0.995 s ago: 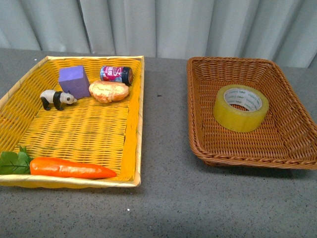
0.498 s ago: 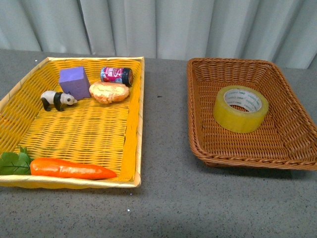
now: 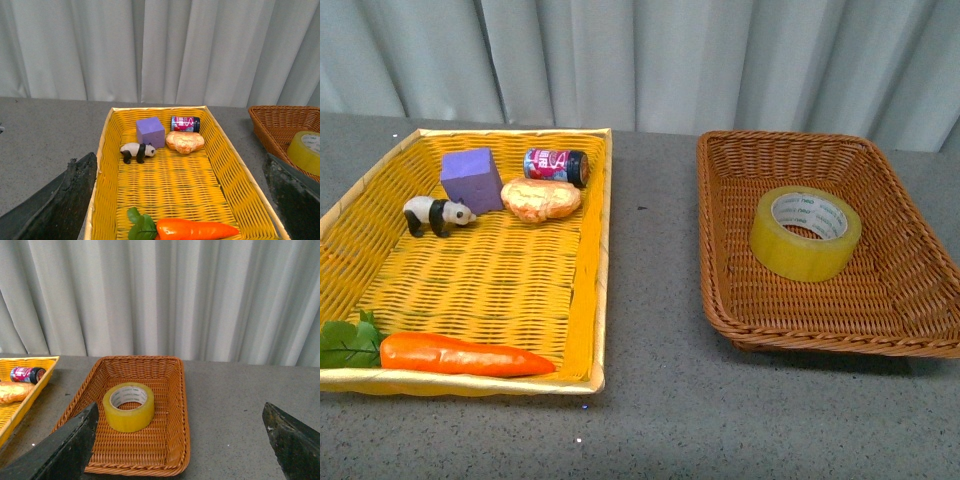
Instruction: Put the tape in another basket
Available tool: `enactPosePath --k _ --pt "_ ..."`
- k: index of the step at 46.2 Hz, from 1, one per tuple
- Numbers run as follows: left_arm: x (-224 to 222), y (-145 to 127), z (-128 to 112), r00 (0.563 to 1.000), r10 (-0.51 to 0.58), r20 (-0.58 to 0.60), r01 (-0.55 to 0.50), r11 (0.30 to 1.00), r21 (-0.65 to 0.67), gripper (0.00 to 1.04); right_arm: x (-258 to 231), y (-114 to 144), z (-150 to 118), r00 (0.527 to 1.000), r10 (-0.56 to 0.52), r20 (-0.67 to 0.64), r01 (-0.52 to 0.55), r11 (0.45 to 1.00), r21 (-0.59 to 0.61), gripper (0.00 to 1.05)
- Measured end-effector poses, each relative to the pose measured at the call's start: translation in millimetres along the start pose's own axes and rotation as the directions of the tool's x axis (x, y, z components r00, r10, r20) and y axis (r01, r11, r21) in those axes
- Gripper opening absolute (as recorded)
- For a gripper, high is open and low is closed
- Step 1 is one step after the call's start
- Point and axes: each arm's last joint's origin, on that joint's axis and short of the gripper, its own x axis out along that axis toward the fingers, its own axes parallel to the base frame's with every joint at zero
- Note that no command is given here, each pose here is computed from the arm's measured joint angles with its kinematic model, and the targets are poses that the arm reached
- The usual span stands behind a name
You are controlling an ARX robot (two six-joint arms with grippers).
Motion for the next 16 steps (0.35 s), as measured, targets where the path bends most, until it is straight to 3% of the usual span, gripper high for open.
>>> enactPosePath --k 16 --pt "0.0 0.0 0.0 1.000 0.000 0.000 0.000 1.000 0.000 0.98 0.0 0.0 0.0 1.000 0.000 0.000 0.000 1.000 0.000 0.96"
